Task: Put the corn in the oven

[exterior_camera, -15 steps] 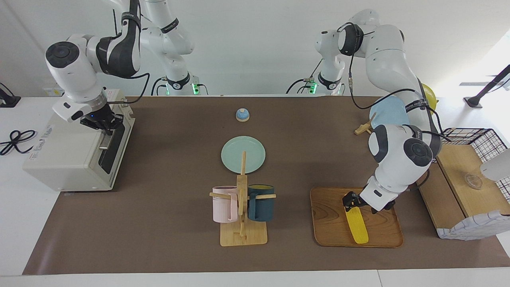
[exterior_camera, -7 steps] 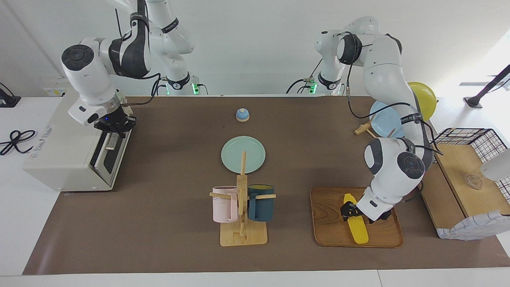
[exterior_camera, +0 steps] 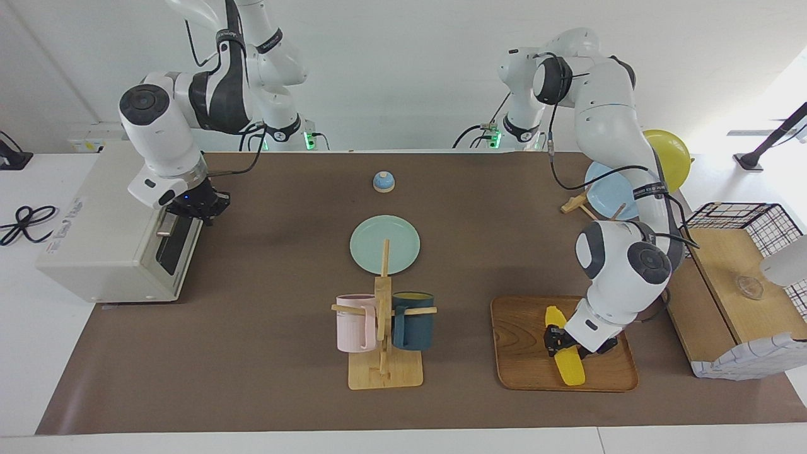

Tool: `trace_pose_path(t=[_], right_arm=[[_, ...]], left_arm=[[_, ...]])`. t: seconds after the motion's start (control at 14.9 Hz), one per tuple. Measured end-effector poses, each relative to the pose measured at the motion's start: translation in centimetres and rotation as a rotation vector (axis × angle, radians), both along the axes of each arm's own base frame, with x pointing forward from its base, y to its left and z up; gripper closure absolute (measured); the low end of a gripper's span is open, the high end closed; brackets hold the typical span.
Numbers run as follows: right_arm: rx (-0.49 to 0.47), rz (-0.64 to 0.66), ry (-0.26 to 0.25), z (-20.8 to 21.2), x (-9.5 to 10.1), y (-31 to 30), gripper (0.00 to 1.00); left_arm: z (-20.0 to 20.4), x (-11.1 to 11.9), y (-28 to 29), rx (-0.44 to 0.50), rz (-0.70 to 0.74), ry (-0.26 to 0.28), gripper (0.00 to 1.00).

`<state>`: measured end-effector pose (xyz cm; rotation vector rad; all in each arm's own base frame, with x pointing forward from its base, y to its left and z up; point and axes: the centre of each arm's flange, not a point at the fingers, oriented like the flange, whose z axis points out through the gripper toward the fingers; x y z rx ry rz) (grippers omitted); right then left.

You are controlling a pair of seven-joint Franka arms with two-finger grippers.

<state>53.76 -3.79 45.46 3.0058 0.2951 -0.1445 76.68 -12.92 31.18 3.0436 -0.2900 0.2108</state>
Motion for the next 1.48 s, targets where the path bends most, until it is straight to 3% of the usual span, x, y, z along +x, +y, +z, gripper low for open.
trace_pose_path(t=[0.4,0.74,0.87,1.07,1.28,1.48], right_arm=[[-0.02,-0.015,0.015,2.1,-0.3,-1.3,0.99],[-0.035,-0.033,0.025,2.2,-0.9,-5.9,0.99],[-0.035,-0.037,0.027,2.1,-1.0,-6.4,0.99],[-0.035,-0.034,0.031,2.1,-1.1,-6.5,0.99],[-0.033,-0.04,0.033,1.7,-1.4,-6.9,0.99],[-0.035,-0.037,0.016,1.7,-1.7,-6.8,0.99]], left_arm=[[0.6,-0.1,0.3,0.008,0.001,0.028,0.43],[10.8,-2.7,-1.3,-0.032,0.041,0.058,0.43],[14.2,-5.3,-3.8,-0.033,0.054,0.074,0.43],[16.3,-10.8,-9.6,-0.023,0.051,0.12,0.43],[15.1,-17.1,-16.2,-0.001,0.045,0.165,0.43],[12.6,-22.4,-22.3,-0.024,0.062,0.124,0.43]])
